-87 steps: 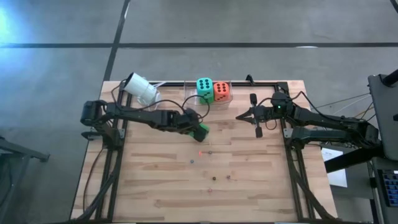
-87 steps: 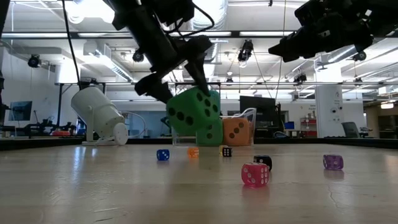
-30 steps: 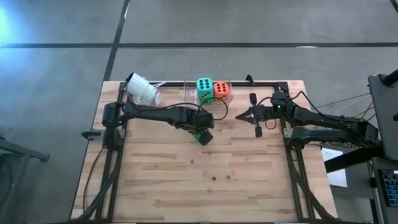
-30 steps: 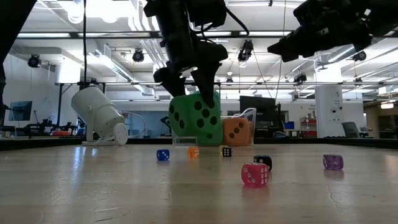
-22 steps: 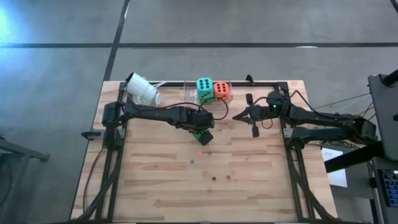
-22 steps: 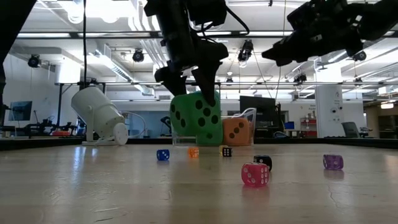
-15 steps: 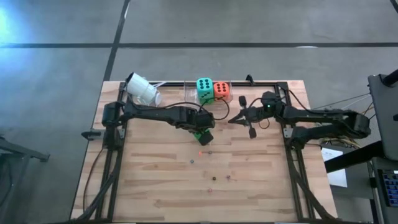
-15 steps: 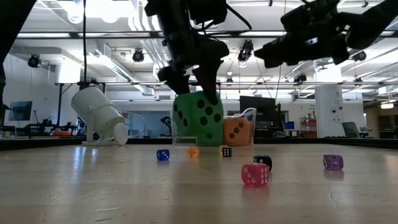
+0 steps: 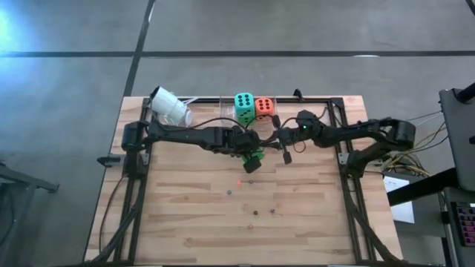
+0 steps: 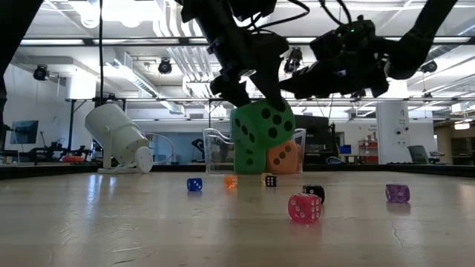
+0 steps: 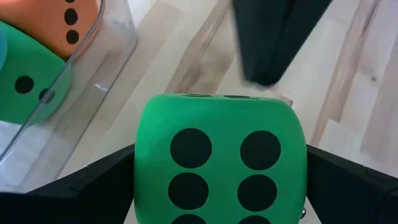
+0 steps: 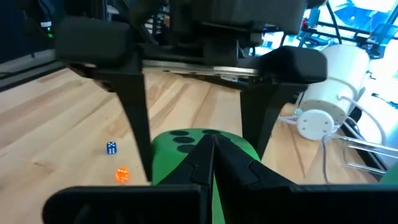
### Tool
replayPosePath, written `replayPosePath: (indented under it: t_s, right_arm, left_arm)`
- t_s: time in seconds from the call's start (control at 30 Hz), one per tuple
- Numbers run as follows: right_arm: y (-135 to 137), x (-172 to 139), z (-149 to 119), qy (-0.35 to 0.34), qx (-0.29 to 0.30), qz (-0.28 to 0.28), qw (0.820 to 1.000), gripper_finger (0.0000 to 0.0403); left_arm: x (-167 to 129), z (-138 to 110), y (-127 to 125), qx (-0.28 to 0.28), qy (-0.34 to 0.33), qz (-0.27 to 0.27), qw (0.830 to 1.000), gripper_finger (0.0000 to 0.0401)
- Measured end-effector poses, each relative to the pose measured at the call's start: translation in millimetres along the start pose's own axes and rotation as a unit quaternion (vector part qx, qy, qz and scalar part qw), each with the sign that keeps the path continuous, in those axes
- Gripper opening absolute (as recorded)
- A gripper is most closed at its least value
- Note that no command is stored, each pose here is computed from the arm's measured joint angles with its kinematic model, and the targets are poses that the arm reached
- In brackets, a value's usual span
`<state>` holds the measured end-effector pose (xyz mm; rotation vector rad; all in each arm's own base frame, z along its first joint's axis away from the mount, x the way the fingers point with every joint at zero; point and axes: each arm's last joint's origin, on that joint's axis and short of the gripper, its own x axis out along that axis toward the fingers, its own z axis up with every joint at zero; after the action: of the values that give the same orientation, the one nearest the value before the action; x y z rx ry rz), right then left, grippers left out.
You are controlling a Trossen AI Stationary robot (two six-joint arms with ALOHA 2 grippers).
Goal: Pick & Place Dice
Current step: Put the big green dice into the transparent bin
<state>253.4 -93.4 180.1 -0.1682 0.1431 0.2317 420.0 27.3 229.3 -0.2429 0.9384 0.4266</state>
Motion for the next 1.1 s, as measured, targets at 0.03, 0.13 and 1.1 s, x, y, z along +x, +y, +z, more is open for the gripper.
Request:
replayPosePath:
  t_s: [0.03,0.13,1.1]
  right_arm:
    - [-1,2,-1,0.002,0.001,0.000,1.000,0.0008]
    - [-5,8,-3,0.008,-0.001,0.002,1.000,0.0008]
    - [3,18,-8,0.061,0.003,0.038,0.997,0.0008]
  left_arm:
    - [0,0,0,0.000,-0.002,-0.001,1.000,0.0400]
    - [0,0,0,-0.001,-0.002,-0.001,1.000,0.0400]
    - [11,9,-1,0.013,-0.053,-0.013,0.998,0.0400]
